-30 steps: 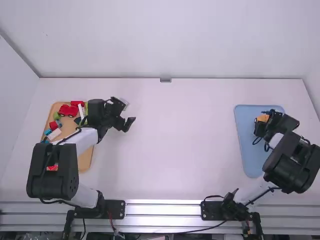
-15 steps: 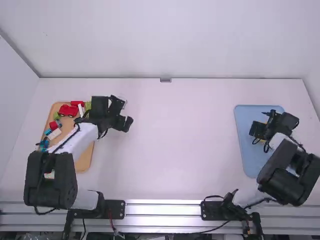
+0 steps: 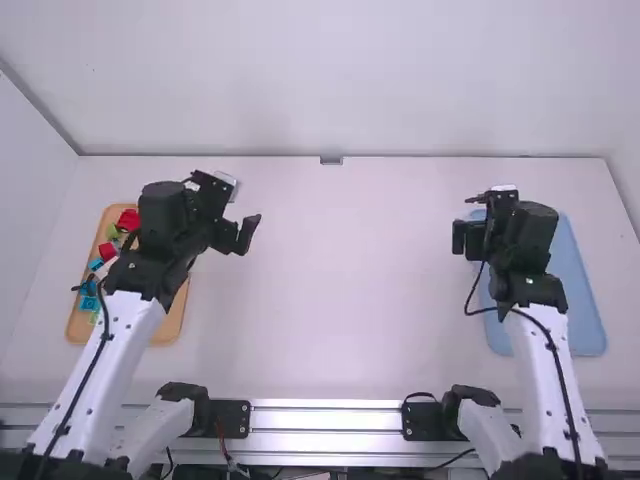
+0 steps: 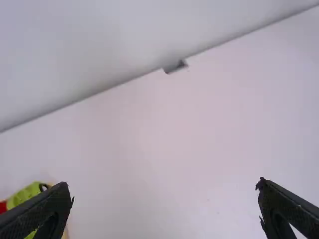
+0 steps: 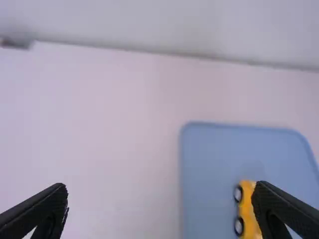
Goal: Assemble lego blocks to make yellow taxi
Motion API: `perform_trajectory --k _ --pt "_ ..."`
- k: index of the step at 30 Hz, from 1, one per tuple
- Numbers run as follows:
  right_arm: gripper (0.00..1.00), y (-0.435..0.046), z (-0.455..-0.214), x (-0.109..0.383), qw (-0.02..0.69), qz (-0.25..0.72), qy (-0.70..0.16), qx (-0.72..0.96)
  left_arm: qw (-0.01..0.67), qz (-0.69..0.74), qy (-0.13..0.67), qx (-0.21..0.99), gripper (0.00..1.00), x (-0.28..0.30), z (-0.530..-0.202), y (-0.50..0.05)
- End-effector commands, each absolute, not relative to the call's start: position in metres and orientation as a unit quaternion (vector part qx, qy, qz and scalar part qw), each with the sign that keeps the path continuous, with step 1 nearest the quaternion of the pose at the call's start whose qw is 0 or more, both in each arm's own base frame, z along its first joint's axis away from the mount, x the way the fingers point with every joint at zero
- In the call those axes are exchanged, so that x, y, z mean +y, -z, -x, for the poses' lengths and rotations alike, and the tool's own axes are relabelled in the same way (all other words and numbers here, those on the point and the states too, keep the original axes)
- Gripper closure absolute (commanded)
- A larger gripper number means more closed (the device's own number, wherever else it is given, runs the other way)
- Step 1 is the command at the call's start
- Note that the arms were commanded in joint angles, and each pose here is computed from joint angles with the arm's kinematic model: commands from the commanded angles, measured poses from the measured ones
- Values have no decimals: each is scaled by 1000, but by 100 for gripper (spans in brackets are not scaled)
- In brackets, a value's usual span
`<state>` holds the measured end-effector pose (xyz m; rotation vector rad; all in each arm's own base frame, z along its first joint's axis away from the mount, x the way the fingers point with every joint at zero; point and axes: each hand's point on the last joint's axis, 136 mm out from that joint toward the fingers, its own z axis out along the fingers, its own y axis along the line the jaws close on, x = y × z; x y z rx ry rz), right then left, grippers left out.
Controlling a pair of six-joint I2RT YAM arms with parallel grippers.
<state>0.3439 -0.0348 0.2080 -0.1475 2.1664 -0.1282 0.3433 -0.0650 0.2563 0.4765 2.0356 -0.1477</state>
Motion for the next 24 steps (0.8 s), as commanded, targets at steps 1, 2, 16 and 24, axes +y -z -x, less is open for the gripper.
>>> perform_trajectory --k 1,2,16,24 --pt "4 -213 -341 -30 476 54 56 876 513 -173 50 839 3 -54 -341 -263" --pt "5 -214 -340 -28 481 51 56 873 518 -161 44 839 5 -48 -341 -264" --pt "28 -227 -318 3 581 5 -7 814 608 0 0 794 27 0 -319 -277" --pt "46 -194 -289 3 586 5 -6 810 639 0 0 769 46 0 -293 -259"
